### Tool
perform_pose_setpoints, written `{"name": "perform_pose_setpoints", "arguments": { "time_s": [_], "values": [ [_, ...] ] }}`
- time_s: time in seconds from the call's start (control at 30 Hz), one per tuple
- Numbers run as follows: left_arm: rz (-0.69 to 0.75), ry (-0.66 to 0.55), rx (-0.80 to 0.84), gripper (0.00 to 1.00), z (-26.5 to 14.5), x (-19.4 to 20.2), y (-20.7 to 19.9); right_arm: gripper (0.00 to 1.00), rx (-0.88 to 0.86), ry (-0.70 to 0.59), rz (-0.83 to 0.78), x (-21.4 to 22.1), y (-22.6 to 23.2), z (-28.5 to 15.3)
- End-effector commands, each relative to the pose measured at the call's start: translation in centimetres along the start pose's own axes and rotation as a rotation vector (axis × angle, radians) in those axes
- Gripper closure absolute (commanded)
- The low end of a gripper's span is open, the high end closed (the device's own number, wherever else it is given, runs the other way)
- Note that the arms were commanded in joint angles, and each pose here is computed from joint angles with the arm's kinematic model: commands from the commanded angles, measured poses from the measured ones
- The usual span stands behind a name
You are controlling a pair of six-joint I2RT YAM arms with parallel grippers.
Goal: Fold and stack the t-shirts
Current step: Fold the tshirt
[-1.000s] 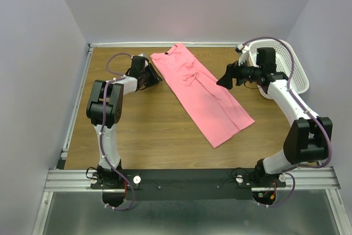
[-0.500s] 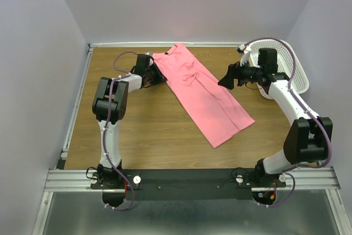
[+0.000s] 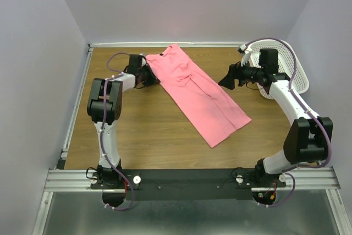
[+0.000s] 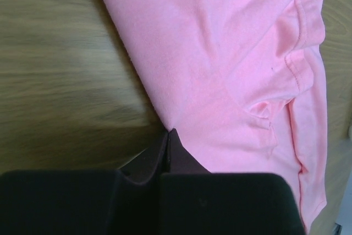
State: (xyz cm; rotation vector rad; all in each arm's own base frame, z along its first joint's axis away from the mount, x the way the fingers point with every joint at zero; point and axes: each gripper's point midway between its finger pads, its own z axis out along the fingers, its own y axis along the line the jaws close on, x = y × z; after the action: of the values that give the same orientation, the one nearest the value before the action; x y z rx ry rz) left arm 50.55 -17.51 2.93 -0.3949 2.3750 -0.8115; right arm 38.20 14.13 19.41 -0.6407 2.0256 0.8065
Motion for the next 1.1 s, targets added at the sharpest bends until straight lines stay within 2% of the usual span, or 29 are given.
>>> {"name": "perform_pose_setpoints", "arguments": {
  "time_s": [0.0, 0.23, 0.33, 0.37, 0.43, 0.47, 0.5, 0.53, 0.6, 0.67, 0.7, 0.73, 0.77, 0.8, 0.83, 0.87, 0.9, 0.93, 0.97, 1.0, 1.03, 1.07],
  "values": [
    [-0.056, 0.073, -0.078, 1.00, -2.8, 0.2, 4.8, 0.10, -0.029, -0.014, -0.020, -0.2, 0.7, -0.5],
    [-0.066, 0.052, -0.092, 1.00, -5.4, -2.2, 6.0, 0.10, -0.039, -0.017, -0.024, -0.2, 1.0, -0.6],
    [-0.094, 0.008, -0.112, 0.98, -7.3, -4.4, 7.4, 0.10, -0.048, -0.014, -0.021, -0.1, 1.0, -0.4],
    [-0.097, 0.003, -0.120, 0.87, -7.7, -4.8, 7.7, 0.10, -0.051, -0.015, -0.023, -0.1, 1.1, -0.4],
    [-0.088, -0.004, -0.131, 0.71, -8.8, -6.1, 8.2, 0.10, -0.067, -0.011, -0.033, 0.2, 1.3, -0.4],
    [-0.076, -0.014, -0.135, 0.59, -9.4, -6.6, 8.2, 0.10, -0.078, -0.011, -0.046, 0.2, 1.5, -0.5],
    [-0.045, -0.044, -0.141, 0.55, -10.6, -7.5, 7.5, 0.09, -0.100, -0.010, -0.085, 0.5, 1.7, -0.5],
    [-0.028, -0.070, -0.139, 0.52, -11.4, -8.3, 7.2, 0.03, -0.119, -0.002, -0.100, 0.8, 2.1, -0.6],
    [0.011, -0.117, -0.142, 0.46, -13.2, -9.2, 6.1, 0.00, -0.172, 0.006, -0.237, 1.5, 3.4, -0.5],
    [0.095, -0.226, -0.130, 0.45, -16.8, -11.2, 3.5, 0.00, -0.218, 0.065, -0.323, 4.3, 4.9, 0.0],
    [0.151, -0.318, -0.127, 0.44, -19.9, -12.2, 1.8, 0.00, -0.231, 0.083, -0.485, 4.9, 6.6, 0.6],
    [0.148, -0.325, -0.149, 0.43, -19.6, -12.0, 2.6, 0.00, -0.248, 0.113, -0.558, 6.1, 7.7, 1.1],
    [0.222, -0.451, -0.123, 0.43, -24.0, -13.2, -0.4, 0.00, -0.279, 0.167, -0.604, 9.0, 8.9, 1.6],
    [0.274, -0.599, -0.122, 0.39, -28.5, -13.5, -2.2, 0.00, -0.318, 0.217, -0.721, 10.5, 11.5, 2.6],
    [0.301, -0.679, -0.114, 0.35, -30.9, -13.3, -3.2, 0.00, -0.316, 0.233, -0.758, 11.1, 12.5, 3.3],
    [0.345, -0.746, -0.112, 0.30, -33.0, -13.0, -3.9, 0.00, -0.361, 0.272, -0.793, 12.7, 15.7, 4.4],
    [0.377, -0.807, -0.103, 0.17, -34.9, -12.4, -4.6, 0.02, -0.342, 0.302, -0.773, 13.3, 17.0, 4.9],
    [0.423, -0.906, -0.071, 0.12, -38.3, -10.8, -5.8, 0.05, -0.242, 0.362, -0.803, 14.2, 16.2, 6.1],
    [0.467, -0.946, -0.051, 0.07, -39.6, -9.9, -6.4, 0.12, -0.251, 0.380, -0.830, 15.2, 19.3, 6.9],
    [0.487, -0.941, -0.034, 0.05, -39.4, -8.3, -6.0, 0.15, -0.129, 0.410, -0.856, 15.3, 18.3, 7.7],
    [0.516, -0.997, -0.004, 0.05, -41.6, -7.0, -7.0, 0.17, -0.095, 0.425, -0.861, 16.1, 18.5, 9.0],
    [0.529, -0.997, 0.006, 0.05, -41.8, -6.1, -7.0, 0.18, -0.067, 0.436, -0.854, 16.7, 19.4, 9.6]
  ]
}}
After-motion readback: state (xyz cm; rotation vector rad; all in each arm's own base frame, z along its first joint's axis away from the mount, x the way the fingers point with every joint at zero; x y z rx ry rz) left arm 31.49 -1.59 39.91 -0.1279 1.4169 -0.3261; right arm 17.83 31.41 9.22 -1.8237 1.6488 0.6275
